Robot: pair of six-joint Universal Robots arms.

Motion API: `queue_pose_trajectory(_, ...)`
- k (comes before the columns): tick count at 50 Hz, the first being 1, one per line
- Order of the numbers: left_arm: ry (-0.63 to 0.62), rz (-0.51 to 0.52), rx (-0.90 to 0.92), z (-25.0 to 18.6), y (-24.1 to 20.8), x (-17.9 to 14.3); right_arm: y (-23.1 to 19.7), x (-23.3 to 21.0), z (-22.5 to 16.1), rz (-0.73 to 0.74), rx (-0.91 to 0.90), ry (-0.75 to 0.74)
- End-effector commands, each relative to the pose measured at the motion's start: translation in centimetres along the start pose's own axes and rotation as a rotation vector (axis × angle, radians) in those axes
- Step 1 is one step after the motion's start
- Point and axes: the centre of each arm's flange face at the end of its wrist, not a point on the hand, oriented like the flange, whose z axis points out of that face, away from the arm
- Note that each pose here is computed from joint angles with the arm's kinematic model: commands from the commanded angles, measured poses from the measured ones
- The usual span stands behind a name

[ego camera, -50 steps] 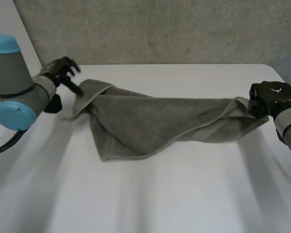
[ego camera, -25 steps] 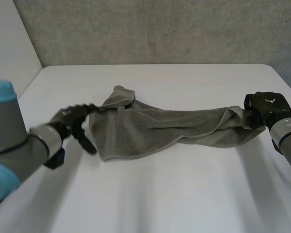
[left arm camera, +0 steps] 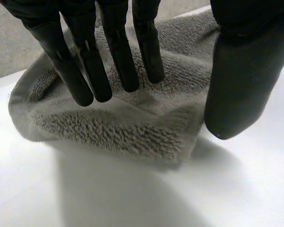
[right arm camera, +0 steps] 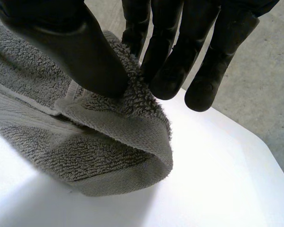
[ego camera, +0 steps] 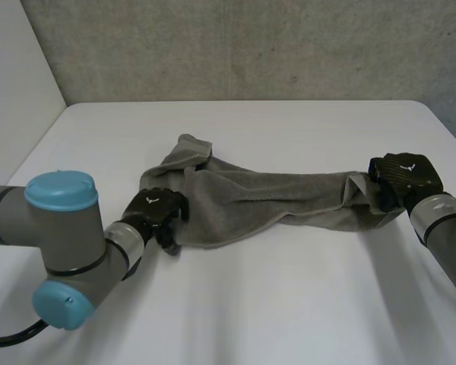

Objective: Fold the towel.

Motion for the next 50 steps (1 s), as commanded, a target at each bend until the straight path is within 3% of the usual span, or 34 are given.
queue_pose_trajectory(1,-0.028,-0.002,0.007,1.2,-0.1,-0.2,0.0,-0.1,0.0,0.001,-0.002,-0.002)
queue_pose_trajectory(12,-0.089,0.005,0.0,2.5,0.3,-0.8,0.0,0.0,0.0,0.0,0.0,0.001)
queue_pose_trajectory(19,-0.146,0.0,0.075,1.5,-2.6,-1.6,-1.0,0.2,-0.2,0.0,0.02,0.005)
queue_pose_trajectory(28,-0.189,0.015,0.343,-3.6,-12.0,-2.5,-10.8,2.3,-4.9,-0.058,0.22,0.048)
queue_pose_trajectory(30,-0.195,0.019,0.41,-5.1,-14.1,-2.6,-15.5,3.2,-7.8,-0.105,0.311,0.063)
queue_pose_trajectory(35,-0.211,0.032,0.577,-10.1,-19.9,-2.7,-19.7,3.8,-10.6,-0.187,0.345,0.046)
queue_pose_trajectory(41,-0.221,0.027,0.502,-10.7,-19.6,-3.2,-18.0,4.3,-10.2,-0.295,0.165,0.006)
queue_pose_trajectory(50,-0.188,0.011,0.126,-6.5,-12.8,-3.3,-13.1,3.0,-7.0,-0.35,-0.021,-0.096)
